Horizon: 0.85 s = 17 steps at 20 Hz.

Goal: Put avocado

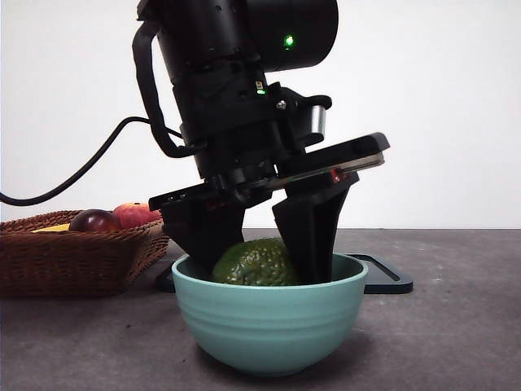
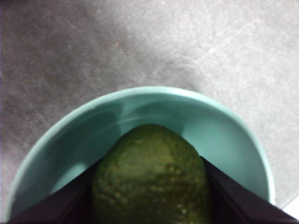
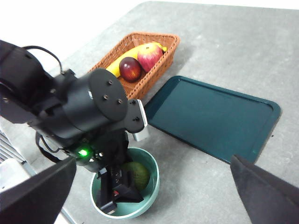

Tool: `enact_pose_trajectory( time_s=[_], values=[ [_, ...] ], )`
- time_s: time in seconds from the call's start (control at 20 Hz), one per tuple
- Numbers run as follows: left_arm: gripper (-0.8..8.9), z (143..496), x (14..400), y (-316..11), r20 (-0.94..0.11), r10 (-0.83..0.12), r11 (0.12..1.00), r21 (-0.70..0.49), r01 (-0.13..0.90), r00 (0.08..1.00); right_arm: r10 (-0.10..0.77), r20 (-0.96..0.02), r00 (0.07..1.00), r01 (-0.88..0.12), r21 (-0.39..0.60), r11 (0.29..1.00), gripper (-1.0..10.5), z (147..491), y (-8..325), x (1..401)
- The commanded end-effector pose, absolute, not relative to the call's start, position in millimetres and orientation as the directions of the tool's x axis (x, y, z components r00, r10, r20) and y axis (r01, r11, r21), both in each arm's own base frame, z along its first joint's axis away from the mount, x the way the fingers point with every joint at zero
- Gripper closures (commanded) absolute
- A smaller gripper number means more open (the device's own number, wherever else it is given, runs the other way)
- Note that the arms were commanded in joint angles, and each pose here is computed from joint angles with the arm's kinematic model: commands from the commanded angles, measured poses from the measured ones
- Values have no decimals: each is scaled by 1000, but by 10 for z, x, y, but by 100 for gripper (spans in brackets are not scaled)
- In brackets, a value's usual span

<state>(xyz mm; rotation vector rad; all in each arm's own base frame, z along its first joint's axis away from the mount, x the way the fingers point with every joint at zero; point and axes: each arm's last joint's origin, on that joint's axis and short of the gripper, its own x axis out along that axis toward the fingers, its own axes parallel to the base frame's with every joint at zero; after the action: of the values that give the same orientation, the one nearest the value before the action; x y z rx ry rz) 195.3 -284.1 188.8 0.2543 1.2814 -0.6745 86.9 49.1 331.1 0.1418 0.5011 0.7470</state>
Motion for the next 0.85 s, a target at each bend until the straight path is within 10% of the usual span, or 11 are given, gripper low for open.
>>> enact_pose_trajectory(
  time_s=[0.05, 0.85],
  values=[
    [611, 1854, 1949, -2904, -941, -315, 780, -184, 598, 121, 689, -362, 628, -627, 288, 723, 402, 3374, 492, 859],
    [345, 1950, 1954, -2939, -932, -338, 781, -199, 592, 133, 690, -370, 622, -627, 292, 722, 402, 3365, 492, 856]
  ],
)
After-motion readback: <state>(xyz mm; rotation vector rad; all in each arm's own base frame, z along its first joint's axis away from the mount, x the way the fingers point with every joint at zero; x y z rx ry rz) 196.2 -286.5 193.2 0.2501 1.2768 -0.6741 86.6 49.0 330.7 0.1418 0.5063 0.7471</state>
